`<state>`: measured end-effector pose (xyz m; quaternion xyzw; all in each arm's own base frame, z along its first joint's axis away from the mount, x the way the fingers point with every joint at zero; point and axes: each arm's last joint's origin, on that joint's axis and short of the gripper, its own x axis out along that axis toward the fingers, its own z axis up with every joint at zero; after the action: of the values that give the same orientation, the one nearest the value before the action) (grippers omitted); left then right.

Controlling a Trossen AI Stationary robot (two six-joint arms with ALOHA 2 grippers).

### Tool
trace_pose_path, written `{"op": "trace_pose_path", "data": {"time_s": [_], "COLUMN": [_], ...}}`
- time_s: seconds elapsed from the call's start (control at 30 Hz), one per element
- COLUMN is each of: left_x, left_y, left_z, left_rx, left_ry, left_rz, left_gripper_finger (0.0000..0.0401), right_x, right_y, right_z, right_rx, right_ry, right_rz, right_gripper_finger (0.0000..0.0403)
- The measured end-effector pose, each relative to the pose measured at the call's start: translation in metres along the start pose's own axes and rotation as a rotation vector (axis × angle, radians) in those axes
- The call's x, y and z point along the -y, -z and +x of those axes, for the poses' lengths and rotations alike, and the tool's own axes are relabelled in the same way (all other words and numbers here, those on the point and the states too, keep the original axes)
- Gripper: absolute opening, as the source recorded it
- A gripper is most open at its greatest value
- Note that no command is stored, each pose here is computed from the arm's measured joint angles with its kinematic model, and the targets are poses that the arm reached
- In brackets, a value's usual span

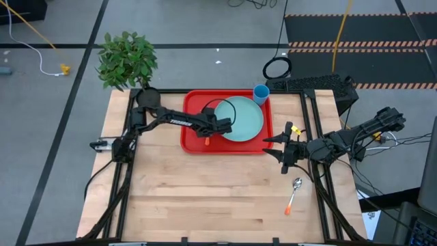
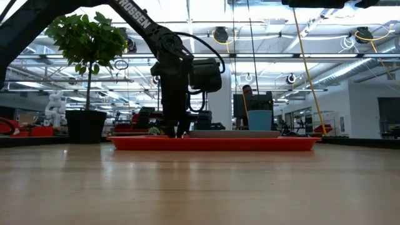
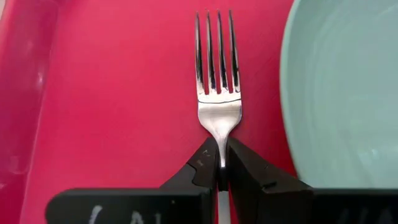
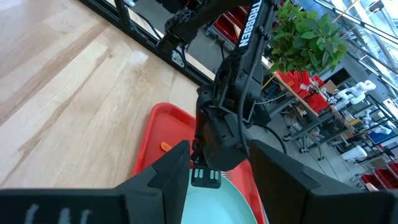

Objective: Pick and place plate/cup/fork/spoon on tray
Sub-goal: Put the orange fork on the orange serving tray to the left of the blue plate

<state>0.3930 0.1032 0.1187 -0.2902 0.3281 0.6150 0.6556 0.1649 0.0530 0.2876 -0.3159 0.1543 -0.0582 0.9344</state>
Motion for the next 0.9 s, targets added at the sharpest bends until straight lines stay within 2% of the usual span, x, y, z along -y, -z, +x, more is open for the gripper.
{"op": "trace_pose_path", "data": {"time_s": [0.13,0.4,0.6,0.9], "left_x": [0.000,0.000,0.001,-0.003], "left_y": [0.000,-0.005,-0.007,-0.015], "left_z": [0.000,0.004,0.005,-0.007], "left_rx": [0.005,0.007,0.014,0.007], "left_ry": [0.009,0.014,0.032,0.033], "left_rz": [-0.013,-0.038,-0.053,0.005], "left_gripper_finger": [0.0038,0.0081,0.0082,0.0081], "right_x": [0.000,0.000,0.000,0.000], "right_y": [0.000,0.000,0.000,0.000], "right_z": [0.000,0.000,0.000,0.000], "right_rx": [0.000,0.000,0.000,0.000], "right_ry": [0.000,0.000,0.000,0.000], "right_rz": [-0.002,-0.007,-0.007,-0.003], "right_gripper_finger": [0.0160,0.0160,0.0160,0.0160]}}
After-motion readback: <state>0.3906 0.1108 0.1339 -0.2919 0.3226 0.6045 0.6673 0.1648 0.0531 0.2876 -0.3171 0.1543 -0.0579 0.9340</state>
